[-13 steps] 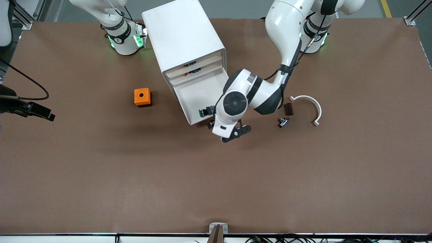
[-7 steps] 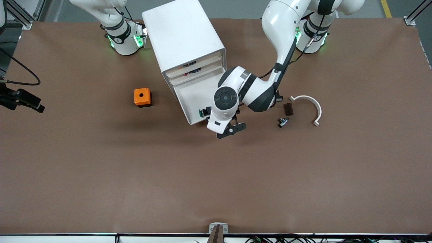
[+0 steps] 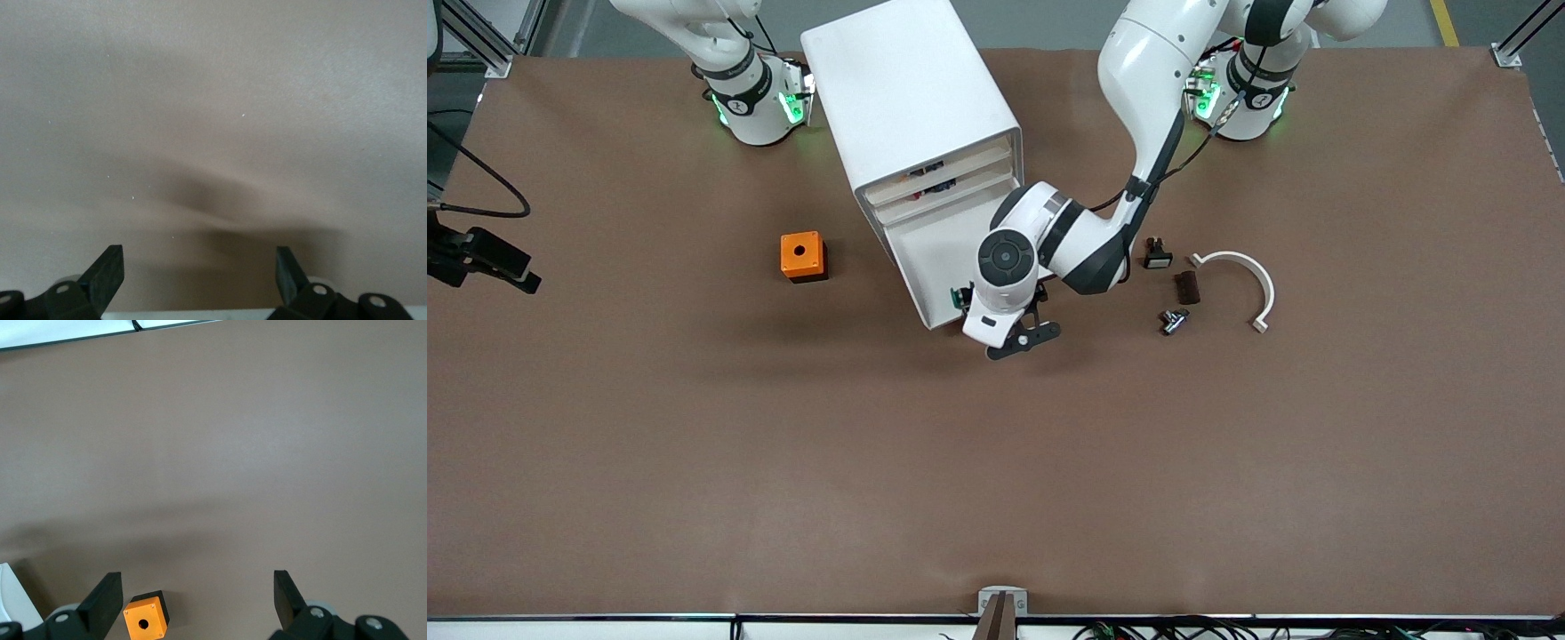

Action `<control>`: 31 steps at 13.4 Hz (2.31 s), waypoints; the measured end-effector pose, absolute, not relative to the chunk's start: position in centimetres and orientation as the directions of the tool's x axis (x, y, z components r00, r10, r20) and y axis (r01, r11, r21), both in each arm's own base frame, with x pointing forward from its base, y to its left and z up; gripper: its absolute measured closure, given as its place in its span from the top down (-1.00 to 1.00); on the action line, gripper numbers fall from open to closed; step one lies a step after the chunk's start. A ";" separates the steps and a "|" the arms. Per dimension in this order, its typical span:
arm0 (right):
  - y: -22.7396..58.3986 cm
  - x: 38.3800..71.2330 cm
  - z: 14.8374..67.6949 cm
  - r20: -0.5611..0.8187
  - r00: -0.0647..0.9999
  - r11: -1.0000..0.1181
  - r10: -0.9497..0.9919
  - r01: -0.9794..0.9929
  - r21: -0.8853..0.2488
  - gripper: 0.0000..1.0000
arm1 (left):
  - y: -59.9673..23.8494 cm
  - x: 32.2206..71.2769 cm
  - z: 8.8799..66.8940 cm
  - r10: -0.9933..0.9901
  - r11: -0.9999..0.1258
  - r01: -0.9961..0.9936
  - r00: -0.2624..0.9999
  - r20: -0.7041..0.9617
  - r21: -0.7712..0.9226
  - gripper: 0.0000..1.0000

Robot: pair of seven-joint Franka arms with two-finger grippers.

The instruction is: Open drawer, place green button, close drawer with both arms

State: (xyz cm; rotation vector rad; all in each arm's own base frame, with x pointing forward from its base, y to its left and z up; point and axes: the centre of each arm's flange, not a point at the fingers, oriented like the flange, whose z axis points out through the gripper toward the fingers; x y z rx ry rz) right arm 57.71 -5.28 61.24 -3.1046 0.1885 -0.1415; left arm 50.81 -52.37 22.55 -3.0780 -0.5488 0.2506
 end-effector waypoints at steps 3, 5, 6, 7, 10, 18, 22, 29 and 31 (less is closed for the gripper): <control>-5.3 57.7 61.4 0.093 0.988 -0.992 -0.123 -0.120 -0.034 1.00 | -52.8 50.0 22.0 0.380 -0.925 0.379 0.907 -0.182 -0.039 1.00; -5.4 57.6 61.5 0.097 0.988 -0.992 -0.124 -0.121 -0.034 1.00 | -53.5 49.2 21.9 0.403 -0.913 0.407 0.887 -0.228 -0.028 1.00; -5.4 57.5 61.7 0.099 0.987 -0.992 -0.124 -0.121 -0.034 1.00 | -53.9 48.6 21.8 0.403 -0.912 0.410 0.880 -0.252 -0.025 1.00; -5.4 57.5 61.8 0.102 0.987 -0.992 -0.124 -0.121 -0.034 1.00 | -54.4 47.9 21.8 0.397 -0.914 0.405 0.876 -0.272 -0.028 1.00; -5.4 57.3 62.2 0.110 0.986 -0.992 -0.124 -0.121 -0.035 1.00 | -56.2 44.8 21.6 0.382 -0.922 0.381 0.861 -0.337 -0.070 1.00; -5.4 57.0 62.8 0.122 0.985 -0.992 -0.124 -0.120 -0.035 1.00 | -60.0 38.6 20.8 0.355 -0.924 0.377 0.780 -0.515 -0.065 1.00; -5.4 57.0 62.9 0.125 0.984 -0.992 -0.124 -0.120 -0.035 1.00 | -59.9 38.7 20.8 0.358 -0.922 0.382 0.776 -0.520 -0.064 1.00; -5.4 57.0 62.8 0.127 0.984 -0.992 -0.125 -0.121 -0.035 1.00 | -48.4 53.7 25.5 0.516 -0.836 0.548 0.772 -0.373 -0.023 1.00; -5.4 57.0 62.8 0.127 0.984 -0.992 -0.125 -0.121 -0.035 1.00 | -42.5 58.7 28.4 0.555 -0.821 0.570 0.791 -0.258 -0.018 1.00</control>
